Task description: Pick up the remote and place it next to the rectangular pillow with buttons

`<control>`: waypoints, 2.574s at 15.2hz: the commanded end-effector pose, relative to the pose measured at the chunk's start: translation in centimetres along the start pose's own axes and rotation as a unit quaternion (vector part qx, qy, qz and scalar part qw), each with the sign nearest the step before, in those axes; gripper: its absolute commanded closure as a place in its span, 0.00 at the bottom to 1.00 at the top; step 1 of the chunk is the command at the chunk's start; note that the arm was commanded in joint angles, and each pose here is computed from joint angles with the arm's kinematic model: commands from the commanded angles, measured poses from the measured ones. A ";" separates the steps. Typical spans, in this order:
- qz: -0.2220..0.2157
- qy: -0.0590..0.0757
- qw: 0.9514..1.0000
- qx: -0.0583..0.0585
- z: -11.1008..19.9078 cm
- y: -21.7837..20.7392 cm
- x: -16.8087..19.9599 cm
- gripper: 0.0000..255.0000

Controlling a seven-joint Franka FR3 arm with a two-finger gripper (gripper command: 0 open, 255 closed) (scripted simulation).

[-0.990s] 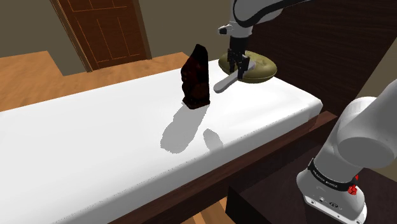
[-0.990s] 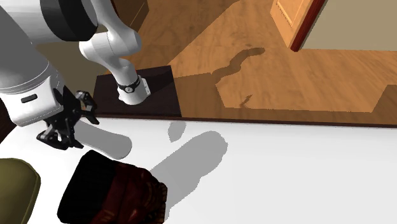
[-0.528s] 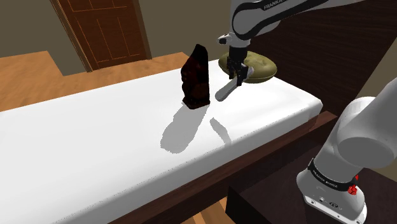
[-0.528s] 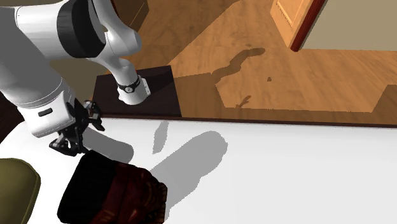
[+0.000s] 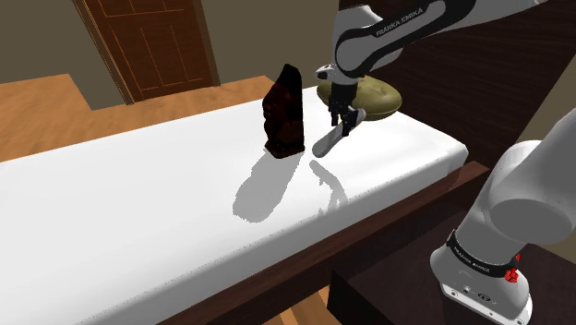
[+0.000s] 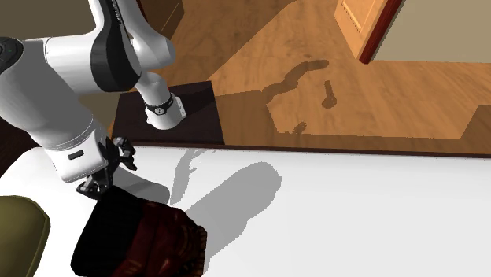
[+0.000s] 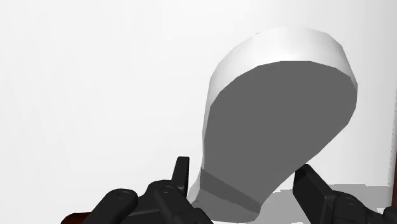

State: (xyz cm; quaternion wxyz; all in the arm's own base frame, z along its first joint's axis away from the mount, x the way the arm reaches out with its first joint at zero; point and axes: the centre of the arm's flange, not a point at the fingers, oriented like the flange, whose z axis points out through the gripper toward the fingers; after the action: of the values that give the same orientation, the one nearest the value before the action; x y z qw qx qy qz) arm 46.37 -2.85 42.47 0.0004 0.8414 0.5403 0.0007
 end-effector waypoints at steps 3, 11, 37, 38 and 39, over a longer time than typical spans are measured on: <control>0.000 0.000 1.000 0.000 2.1 0.0 0.0 1.00; 0.000 0.000 1.000 0.000 6.3 -0.1 0.0 1.00; 0.000 0.000 1.000 0.000 2.8 -0.1 0.0 0.00; 0.000 0.000 1.000 0.000 2.8 -0.1 0.0 0.00; 0.000 0.000 1.000 0.000 2.8 -0.1 0.0 0.00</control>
State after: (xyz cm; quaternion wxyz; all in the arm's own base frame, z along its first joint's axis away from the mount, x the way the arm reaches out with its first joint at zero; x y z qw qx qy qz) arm 46.31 -2.86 39.65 0.0006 0.8415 0.5403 0.0011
